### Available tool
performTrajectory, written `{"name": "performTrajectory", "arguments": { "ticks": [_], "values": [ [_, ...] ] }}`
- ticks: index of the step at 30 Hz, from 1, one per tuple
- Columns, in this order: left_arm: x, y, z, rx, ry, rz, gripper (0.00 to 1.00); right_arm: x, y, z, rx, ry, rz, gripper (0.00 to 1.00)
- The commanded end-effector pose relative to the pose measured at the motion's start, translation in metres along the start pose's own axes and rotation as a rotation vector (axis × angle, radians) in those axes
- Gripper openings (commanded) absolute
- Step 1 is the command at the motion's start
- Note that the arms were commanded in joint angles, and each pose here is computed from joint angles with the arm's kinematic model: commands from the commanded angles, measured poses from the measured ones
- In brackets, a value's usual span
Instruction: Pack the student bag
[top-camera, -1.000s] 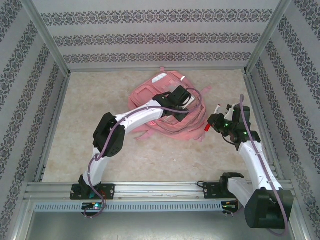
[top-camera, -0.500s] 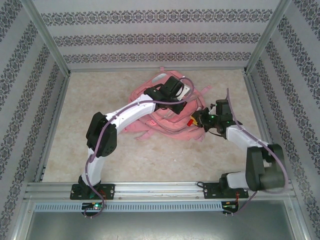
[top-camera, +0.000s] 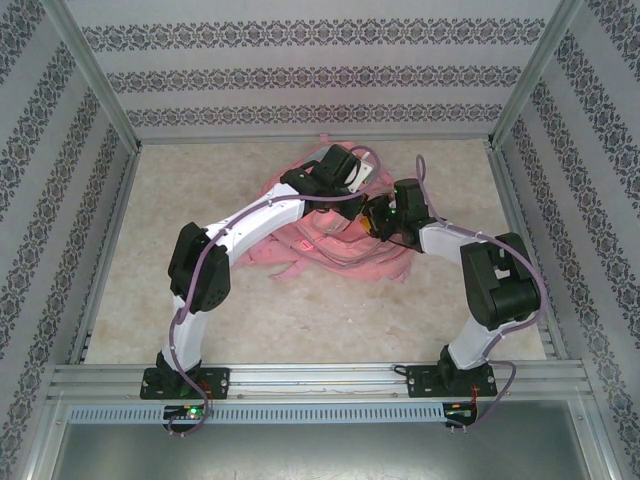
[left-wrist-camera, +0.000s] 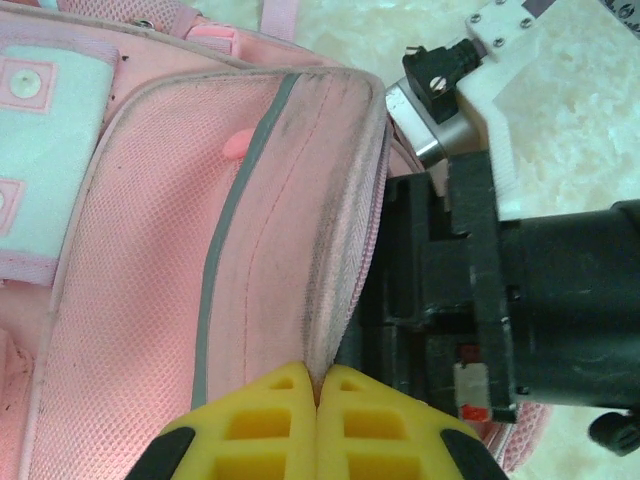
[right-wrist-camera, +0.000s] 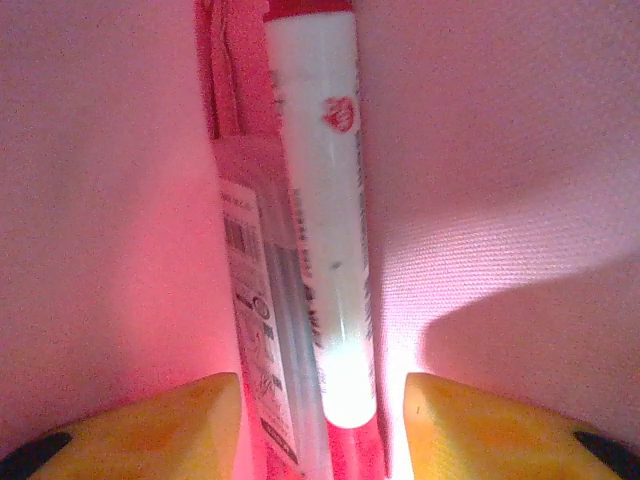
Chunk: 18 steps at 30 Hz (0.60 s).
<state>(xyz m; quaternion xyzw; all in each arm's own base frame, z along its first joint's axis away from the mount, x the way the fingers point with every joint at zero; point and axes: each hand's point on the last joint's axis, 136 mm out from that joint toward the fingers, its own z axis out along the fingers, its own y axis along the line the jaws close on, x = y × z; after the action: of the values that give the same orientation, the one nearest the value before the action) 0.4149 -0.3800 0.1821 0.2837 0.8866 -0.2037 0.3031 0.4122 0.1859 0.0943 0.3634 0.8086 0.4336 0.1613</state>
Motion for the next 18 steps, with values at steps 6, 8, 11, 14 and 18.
{"name": "performTrajectory", "arguments": {
  "ticks": [6,8,11,14,18],
  "values": [
    [-0.033,-0.015,-0.026,0.094,-0.113,0.003,0.0,-0.002,0.002,-0.029,0.024,-0.062,-0.048,0.48],
    [-0.027,-0.034,-0.025,0.22,-0.095,0.073,0.09,0.002,0.001,-0.047,0.024,-0.07,-0.079,0.5],
    [-0.018,-0.037,-0.026,0.284,-0.064,0.15,0.31,0.001,-0.011,-0.08,0.061,-0.11,-0.12,0.52],
    [-0.026,-0.017,-0.031,0.237,-0.086,0.137,0.38,-0.004,-0.033,-0.111,0.121,-0.142,-0.138,0.53],
    [-0.035,0.005,-0.038,0.205,-0.124,0.16,0.47,-0.009,-0.054,-0.136,0.156,-0.154,-0.13,0.53]
  ]
}}
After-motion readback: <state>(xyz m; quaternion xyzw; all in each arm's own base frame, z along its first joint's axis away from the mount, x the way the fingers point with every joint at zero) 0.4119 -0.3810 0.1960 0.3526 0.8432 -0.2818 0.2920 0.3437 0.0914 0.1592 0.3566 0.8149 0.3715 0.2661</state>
